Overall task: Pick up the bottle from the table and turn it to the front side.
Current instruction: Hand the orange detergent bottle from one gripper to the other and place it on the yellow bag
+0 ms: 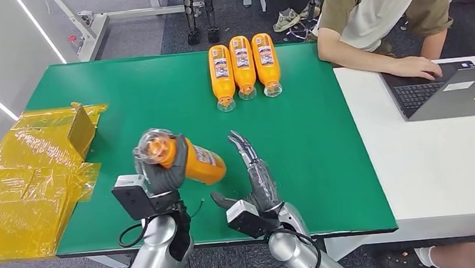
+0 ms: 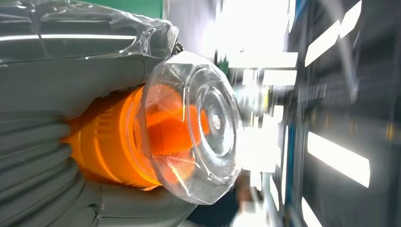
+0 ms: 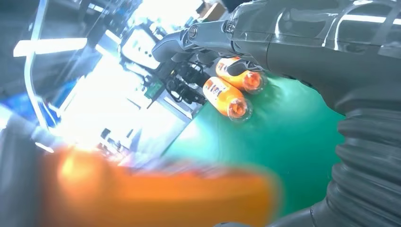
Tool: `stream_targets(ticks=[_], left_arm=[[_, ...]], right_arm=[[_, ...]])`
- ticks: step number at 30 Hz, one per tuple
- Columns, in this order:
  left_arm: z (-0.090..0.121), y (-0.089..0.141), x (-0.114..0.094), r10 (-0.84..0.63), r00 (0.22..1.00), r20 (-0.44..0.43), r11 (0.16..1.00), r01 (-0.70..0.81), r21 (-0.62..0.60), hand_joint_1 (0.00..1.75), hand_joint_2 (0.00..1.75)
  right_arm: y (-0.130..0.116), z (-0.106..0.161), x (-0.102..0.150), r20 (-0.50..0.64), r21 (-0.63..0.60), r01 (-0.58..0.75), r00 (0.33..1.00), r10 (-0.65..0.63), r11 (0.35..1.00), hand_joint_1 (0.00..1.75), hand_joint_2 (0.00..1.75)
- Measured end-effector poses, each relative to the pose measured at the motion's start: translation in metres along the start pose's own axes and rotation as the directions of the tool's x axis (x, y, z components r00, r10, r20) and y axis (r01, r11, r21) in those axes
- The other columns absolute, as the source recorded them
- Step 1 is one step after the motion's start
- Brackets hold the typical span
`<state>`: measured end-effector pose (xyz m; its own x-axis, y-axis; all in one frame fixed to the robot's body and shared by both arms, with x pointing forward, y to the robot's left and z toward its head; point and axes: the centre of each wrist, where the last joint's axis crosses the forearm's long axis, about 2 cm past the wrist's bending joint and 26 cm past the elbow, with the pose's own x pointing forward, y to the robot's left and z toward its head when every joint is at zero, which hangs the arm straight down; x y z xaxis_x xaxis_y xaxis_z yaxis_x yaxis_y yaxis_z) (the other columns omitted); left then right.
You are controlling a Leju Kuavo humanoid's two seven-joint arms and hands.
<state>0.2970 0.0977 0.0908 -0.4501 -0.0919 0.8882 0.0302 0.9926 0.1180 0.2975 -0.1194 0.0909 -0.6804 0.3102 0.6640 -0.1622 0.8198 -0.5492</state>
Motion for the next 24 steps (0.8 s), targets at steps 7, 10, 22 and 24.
stream_targets(ticks=[7, 10, 22, 24], left_arm=[[-0.009, 0.068, 0.009, -0.466, 0.875, 0.131, 0.875, 0.435, 0.211, 1.75, 1.75], [-0.013, 0.095, 0.010, -0.640, 0.754, 0.150, 0.765, 0.607, 0.216, 1.75, 1.75], [-0.048, 0.232, -0.016, -0.976, 0.188, 0.112, 0.199, 0.974, 0.105, 1.75, 1.75], [-0.053, 0.242, -0.020, -0.983, 0.153, 0.100, 0.161, 0.984, 0.077, 1.75, 1.75]], right_arm=[[0.016, 0.029, 0.029, 0.004, -0.173, 0.145, 0.989, -0.147, 0.974, 0.00, 1.75], [0.015, 0.035, 0.044, 0.021, -0.253, 0.180, 0.983, -0.180, 0.951, 0.00, 1.75], [-0.006, 0.041, 0.086, 0.114, -0.464, 0.234, 0.972, -0.204, 0.854, 0.00, 1.75], [-0.008, 0.041, 0.088, 0.122, -0.472, 0.239, 0.971, -0.206, 0.848, 0.00, 1.75]])
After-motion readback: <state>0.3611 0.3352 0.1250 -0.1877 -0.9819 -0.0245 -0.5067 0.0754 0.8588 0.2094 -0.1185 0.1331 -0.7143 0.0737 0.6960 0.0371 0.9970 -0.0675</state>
